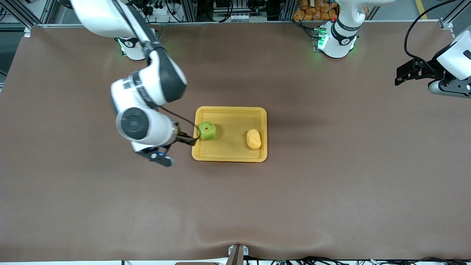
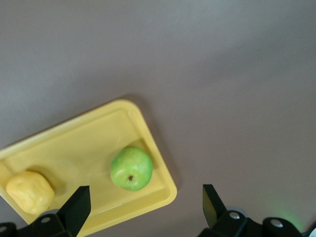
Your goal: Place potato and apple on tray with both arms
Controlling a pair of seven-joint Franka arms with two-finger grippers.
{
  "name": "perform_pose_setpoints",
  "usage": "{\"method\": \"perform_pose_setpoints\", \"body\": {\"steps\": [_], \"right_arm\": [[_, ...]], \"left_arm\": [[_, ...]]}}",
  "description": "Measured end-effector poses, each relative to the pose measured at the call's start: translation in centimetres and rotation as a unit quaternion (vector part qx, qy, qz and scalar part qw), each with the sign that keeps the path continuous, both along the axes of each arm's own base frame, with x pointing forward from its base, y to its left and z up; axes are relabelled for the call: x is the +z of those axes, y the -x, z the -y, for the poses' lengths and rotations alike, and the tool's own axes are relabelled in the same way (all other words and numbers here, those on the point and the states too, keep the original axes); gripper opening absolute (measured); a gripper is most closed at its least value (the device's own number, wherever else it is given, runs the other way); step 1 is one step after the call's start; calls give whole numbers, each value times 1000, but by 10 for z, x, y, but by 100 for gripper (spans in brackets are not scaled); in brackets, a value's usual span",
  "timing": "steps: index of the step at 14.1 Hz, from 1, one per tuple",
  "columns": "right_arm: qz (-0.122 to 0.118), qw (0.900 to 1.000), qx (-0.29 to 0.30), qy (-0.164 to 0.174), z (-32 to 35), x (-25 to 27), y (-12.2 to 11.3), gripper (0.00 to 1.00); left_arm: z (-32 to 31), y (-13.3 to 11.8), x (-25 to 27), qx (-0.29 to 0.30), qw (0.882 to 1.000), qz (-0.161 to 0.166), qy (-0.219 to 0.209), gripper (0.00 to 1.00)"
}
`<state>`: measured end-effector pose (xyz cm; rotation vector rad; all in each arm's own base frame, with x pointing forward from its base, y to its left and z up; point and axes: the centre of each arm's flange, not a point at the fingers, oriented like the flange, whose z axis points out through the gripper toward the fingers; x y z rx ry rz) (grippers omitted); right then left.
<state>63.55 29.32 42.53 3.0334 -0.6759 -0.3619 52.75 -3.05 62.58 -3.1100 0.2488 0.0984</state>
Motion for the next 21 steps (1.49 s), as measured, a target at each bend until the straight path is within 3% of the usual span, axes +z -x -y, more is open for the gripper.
{"method": "perform_pose_setpoints", "body": {"steps": [7, 9, 13, 21], "right_arm": [[50, 998, 30, -39, 121, 76, -29, 100], [63, 996, 32, -45, 143, 108, -22, 100], [19, 997, 56, -50, 186, 133, 0, 100], [67, 995, 51, -51, 268, 208, 28, 100]], "left_arm": [[0, 0, 0, 0, 1000, 0, 0, 100], [-1, 0, 0, 1, 1000, 0, 0, 100], [0, 0, 0, 0, 1000, 0, 0, 100], [1, 0, 0, 0, 1000, 0, 0, 100]]}}
